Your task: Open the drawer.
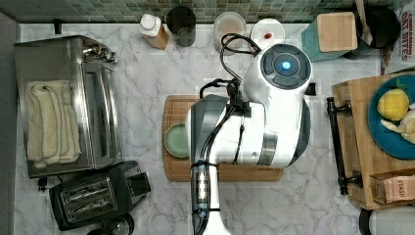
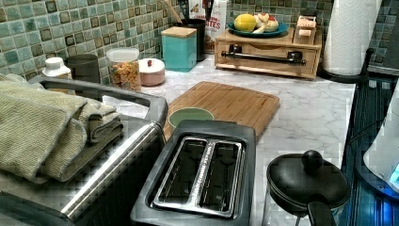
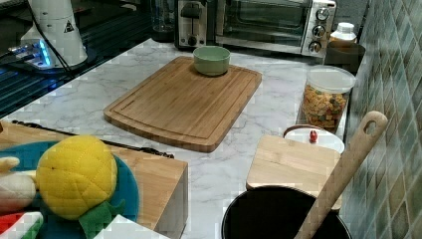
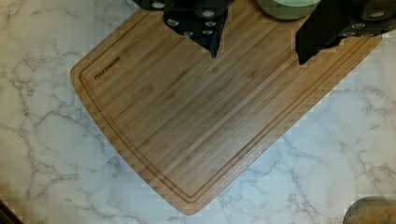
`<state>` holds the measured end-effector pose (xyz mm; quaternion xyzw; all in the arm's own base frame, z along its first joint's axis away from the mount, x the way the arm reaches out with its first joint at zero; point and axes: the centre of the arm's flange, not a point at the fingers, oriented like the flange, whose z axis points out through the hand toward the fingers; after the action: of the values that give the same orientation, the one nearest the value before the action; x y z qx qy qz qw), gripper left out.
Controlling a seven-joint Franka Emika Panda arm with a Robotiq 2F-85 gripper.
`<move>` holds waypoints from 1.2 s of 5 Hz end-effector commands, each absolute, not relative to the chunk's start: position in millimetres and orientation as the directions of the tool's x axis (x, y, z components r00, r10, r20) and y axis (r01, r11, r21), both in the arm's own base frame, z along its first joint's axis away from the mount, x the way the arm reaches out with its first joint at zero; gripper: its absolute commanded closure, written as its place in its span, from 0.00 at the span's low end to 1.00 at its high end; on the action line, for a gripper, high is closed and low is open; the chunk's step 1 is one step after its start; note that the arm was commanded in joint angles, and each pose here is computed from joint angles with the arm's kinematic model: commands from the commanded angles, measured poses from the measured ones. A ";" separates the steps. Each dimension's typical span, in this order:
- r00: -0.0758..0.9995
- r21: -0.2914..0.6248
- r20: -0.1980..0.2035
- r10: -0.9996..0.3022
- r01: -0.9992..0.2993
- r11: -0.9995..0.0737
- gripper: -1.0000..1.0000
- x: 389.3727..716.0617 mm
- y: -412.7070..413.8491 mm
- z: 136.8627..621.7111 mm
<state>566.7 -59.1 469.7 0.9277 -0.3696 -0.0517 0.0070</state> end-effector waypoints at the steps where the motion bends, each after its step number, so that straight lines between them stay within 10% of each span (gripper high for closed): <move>1: 0.719 0.054 -0.099 -0.688 -0.686 -0.725 0.00 565.2 -59.6 465.9; 3: 0.917 0.048 -0.038 -0.396 -0.395 -0.918 0.00 538.6 -94.2 443.4; 6: 0.998 0.089 -0.050 -0.022 -0.017 -0.996 0.00 527.3 -177.3 423.4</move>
<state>532.0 -113.4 379.1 0.9977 0.0096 -0.0642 0.0188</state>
